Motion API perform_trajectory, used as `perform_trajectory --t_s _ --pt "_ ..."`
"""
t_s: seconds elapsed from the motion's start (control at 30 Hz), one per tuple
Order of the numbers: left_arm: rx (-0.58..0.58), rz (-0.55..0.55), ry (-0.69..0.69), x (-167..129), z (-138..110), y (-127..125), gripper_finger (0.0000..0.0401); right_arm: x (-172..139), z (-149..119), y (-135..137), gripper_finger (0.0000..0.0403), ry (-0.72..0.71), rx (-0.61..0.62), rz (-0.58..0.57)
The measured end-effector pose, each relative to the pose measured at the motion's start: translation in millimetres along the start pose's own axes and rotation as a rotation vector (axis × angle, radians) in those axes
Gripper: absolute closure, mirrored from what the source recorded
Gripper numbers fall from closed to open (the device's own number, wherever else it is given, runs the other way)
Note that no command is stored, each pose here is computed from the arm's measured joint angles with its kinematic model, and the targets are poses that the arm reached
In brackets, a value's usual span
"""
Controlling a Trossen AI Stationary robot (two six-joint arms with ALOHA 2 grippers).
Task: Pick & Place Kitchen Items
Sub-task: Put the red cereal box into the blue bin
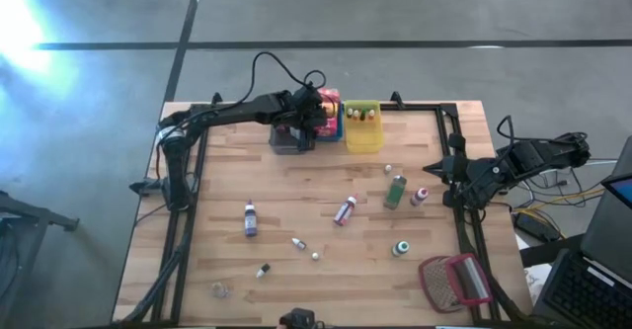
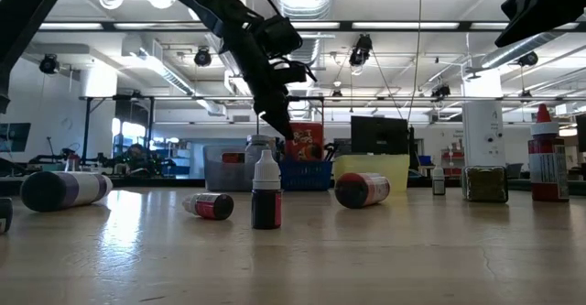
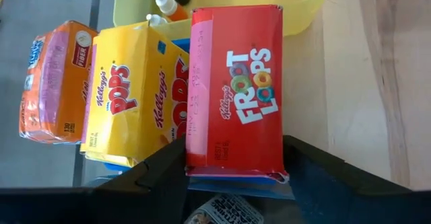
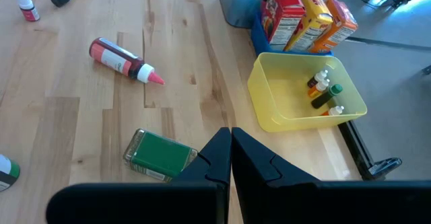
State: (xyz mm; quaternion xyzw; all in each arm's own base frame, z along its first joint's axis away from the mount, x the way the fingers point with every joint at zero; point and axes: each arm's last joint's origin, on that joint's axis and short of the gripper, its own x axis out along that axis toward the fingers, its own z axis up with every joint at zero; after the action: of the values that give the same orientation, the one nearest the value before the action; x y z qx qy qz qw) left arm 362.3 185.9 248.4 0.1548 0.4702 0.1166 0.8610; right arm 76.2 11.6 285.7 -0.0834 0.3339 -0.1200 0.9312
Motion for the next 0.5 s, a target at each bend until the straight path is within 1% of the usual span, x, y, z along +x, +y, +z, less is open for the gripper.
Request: perform_trajectory --t_s 0.17,0.5 --pt "0.004 0.000 -0.004 -2 3 0 0.0160 0 0 0 0.0394 0.000 0.000 0.000" --pt "0.021 -0.017 0.013 -16 14 2 0.0160 0 0 0 0.0394 0.000 0.000 0.000"
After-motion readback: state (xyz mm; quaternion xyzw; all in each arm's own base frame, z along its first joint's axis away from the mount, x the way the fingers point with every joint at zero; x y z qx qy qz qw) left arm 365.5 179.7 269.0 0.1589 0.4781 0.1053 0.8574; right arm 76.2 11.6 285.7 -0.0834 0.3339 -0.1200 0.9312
